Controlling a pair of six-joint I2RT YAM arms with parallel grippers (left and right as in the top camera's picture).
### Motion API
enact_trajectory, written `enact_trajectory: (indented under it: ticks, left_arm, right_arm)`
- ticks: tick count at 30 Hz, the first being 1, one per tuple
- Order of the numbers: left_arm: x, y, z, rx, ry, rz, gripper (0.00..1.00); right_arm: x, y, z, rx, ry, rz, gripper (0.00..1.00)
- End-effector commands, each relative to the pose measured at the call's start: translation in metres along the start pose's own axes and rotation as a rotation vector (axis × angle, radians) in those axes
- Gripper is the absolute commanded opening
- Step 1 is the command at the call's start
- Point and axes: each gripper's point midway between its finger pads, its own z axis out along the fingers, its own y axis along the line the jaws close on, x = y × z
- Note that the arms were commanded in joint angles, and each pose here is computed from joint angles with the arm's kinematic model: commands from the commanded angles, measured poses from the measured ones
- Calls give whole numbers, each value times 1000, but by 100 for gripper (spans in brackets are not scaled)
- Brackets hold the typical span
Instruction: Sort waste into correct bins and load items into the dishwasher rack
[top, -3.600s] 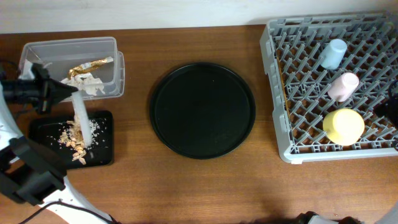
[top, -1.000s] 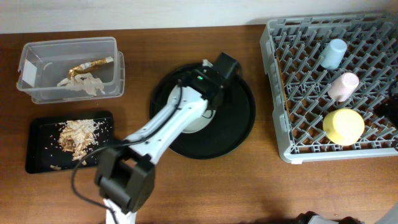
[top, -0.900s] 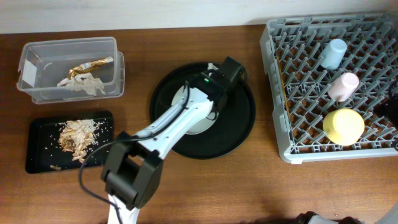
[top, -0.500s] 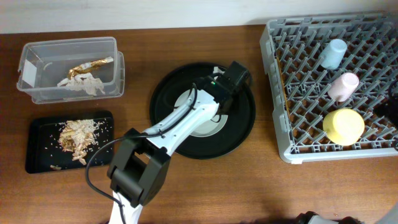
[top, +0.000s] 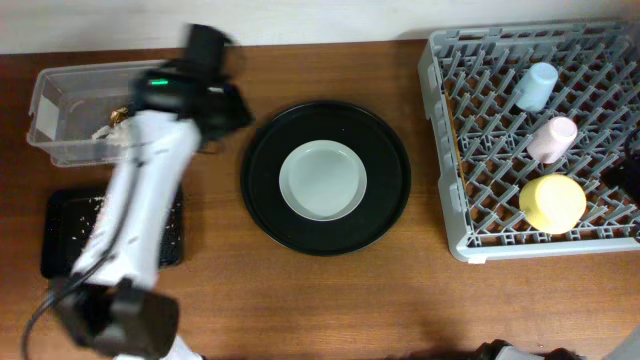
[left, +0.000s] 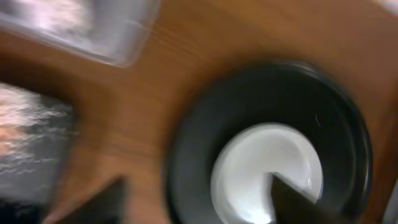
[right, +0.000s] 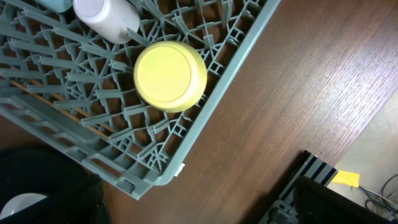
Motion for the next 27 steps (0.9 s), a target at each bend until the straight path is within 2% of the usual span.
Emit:
enact_trajectory:
  ticks: [1,5,8,11,18,22,24,25,27]
  left_arm:
    - [-19,60,-17,-74,-8,-129,99]
    - [-20,112,-17,-158,42,-235,99]
    - [-15,133,-20,-196,74,-279,99]
    - [-12,142,-21,-212,92,-296,99]
    - [-10,144,-22,-219,101,-301,99]
    - [-10,144,-22,-219,100,-301,99]
    - [-10,144,-22,-219,100,-301,99]
    - [-10,144,-22,-219,100,-301,99]
    - [-10,144,-22,-219,100,-301,99]
  right_arm:
    - [0,-3,-1,9,-11,16,98]
    - [0,-3,-1,9,-11,16,98]
    - [-1,-3,-1,9,-12,17,98]
    - [-14,2,-2,-14,-68,13,98]
    - [-11,9,-2,-53,-49,10,98]
    - [6,47,-8,-275,48,2,98]
    - [24,85,-26,-518,156,-8,98]
    - [36,106,-37,-638,210,-52,98]
    - [56,129,-48,-730,244,-187,98]
